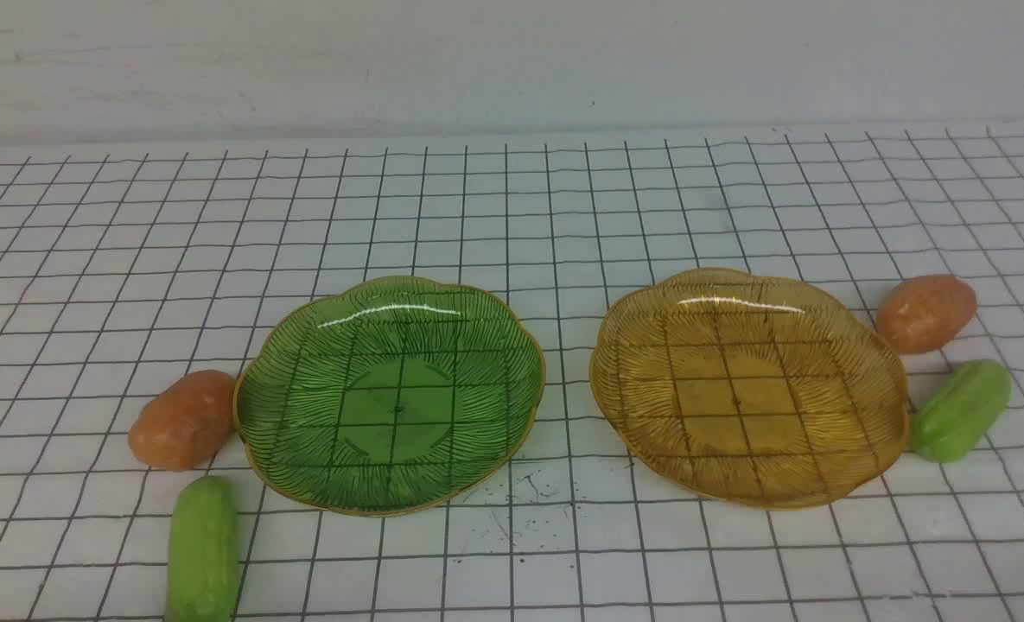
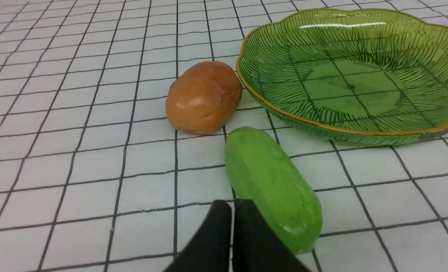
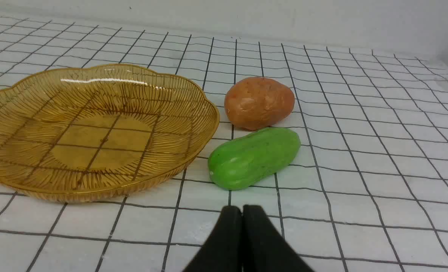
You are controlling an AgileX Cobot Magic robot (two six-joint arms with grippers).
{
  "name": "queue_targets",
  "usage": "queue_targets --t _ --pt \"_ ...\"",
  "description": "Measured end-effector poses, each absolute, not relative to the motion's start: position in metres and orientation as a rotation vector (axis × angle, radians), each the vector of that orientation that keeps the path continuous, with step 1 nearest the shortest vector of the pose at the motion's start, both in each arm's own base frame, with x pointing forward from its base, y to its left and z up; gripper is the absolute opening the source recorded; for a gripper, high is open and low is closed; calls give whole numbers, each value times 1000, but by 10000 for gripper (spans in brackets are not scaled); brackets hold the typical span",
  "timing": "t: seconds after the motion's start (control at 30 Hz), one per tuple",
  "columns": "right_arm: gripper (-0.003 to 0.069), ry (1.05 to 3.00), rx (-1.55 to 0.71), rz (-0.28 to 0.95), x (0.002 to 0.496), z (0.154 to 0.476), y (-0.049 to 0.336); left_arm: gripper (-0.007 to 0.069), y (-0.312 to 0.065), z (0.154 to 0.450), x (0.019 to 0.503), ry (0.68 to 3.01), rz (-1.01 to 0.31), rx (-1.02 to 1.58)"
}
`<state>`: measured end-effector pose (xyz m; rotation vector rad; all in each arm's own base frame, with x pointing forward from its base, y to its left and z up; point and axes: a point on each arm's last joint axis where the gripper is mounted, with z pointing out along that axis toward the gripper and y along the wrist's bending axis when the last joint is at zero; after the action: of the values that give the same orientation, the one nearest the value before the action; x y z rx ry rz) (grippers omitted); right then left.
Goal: Put different types of vegetables on the plate.
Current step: 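Put the green cucumber next to the left plate into that plate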
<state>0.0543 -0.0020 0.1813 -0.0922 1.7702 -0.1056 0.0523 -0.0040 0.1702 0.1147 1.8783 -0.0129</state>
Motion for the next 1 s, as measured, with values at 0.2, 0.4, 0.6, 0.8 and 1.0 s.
queue_targets --t 0.2,0.4,0.6,0.8,1.0 --pt "-15 1770 -92 -106 54 181 -2 -8 -4 170 52 1878 -13 115" --pt "-15 1770 -92 -106 54 181 -2 -8 -4 170 52 1878 -13 115" --pt "-15 1770 -92 -106 54 181 -2 -8 -4 170 52 1878 -13 115" --pt "-15 1770 -92 -106 54 181 -2 -8 -4 170 52 1878 -13 115" --pt "-15 1770 -92 -106 54 181 -2 -8 -6 175 53 1831 -82 64"
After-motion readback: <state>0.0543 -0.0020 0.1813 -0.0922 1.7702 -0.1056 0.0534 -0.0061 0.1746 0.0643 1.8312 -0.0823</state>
